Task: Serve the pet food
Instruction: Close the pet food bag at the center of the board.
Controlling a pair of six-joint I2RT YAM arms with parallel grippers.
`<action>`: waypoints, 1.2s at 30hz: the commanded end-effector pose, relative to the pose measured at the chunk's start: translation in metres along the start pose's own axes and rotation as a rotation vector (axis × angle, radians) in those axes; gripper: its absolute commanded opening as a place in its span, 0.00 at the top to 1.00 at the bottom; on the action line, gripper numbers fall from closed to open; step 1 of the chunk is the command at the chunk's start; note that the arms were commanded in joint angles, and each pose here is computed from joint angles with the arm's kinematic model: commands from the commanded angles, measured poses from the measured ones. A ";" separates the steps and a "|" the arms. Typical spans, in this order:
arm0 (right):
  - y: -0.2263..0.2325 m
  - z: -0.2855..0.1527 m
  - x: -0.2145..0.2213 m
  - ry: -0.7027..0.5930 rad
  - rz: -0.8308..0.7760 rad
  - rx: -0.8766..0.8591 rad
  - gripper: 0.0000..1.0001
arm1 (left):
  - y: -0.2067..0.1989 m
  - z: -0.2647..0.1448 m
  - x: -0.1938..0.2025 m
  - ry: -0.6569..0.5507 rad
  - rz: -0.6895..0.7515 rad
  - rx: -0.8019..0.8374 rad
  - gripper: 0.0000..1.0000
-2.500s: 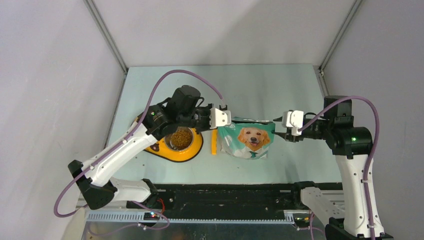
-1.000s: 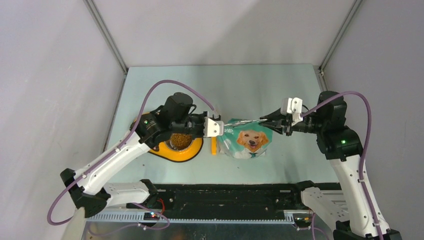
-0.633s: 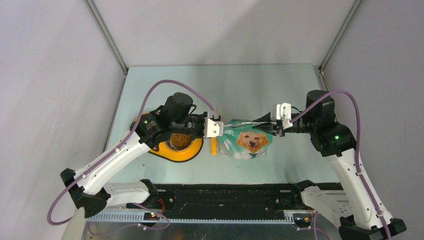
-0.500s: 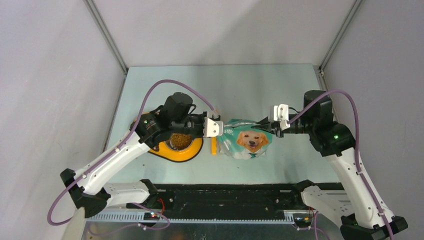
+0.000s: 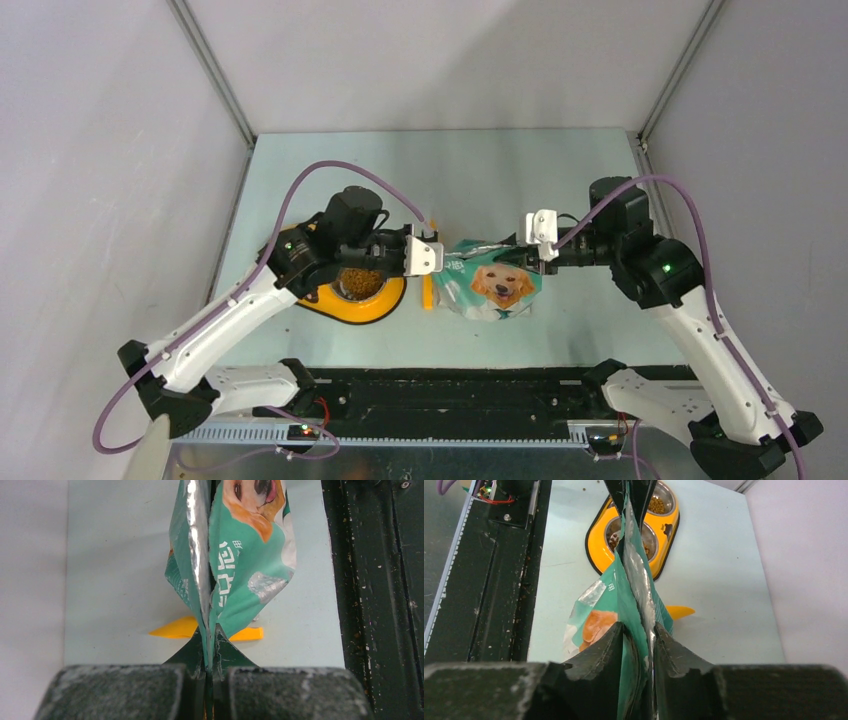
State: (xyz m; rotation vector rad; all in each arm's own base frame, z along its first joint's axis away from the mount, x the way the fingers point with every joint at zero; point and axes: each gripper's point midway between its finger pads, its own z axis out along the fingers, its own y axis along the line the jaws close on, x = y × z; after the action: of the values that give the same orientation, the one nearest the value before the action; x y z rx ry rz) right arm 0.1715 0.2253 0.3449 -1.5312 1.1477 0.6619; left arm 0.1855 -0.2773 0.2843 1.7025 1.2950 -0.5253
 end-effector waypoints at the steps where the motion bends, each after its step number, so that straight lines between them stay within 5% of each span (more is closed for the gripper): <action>1: -0.005 0.001 -0.005 0.046 -0.046 0.006 0.85 | -0.001 -0.016 -0.017 -0.063 0.015 -0.021 1.00; 3: -0.004 0.002 -0.007 0.058 -0.034 -0.009 1.00 | -0.002 -0.017 -0.017 -0.066 0.017 -0.021 1.00; 7: -0.007 0.002 -0.011 0.086 0.005 -0.014 1.00 | -0.002 -0.017 -0.017 -0.067 0.014 -0.022 1.00; 12: -0.019 0.006 -0.005 0.141 0.012 0.057 0.61 | -0.002 -0.018 -0.017 -0.067 0.006 -0.031 1.00; 24: -0.011 0.021 -0.010 0.182 -0.071 0.045 0.50 | 0.002 -0.019 -0.021 -0.085 -0.009 -0.055 1.00; 26: -0.014 0.021 -0.010 0.197 -0.083 0.064 0.57 | 0.003 -0.020 -0.022 -0.088 -0.014 -0.064 1.00; 30: -0.021 0.013 -0.008 0.241 -0.076 0.107 0.97 | 0.004 -0.021 -0.022 -0.090 -0.014 -0.078 1.00; 36: -0.047 -0.019 0.003 0.301 0.019 0.308 1.00 | 0.012 -0.029 -0.018 -0.070 -0.010 -0.146 1.00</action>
State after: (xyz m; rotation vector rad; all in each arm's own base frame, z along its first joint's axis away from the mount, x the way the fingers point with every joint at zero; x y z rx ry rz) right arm 0.1778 0.2373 0.3365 -1.6138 1.3314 0.4355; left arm 0.1892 -0.2708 0.2848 1.6329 1.3345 -0.5035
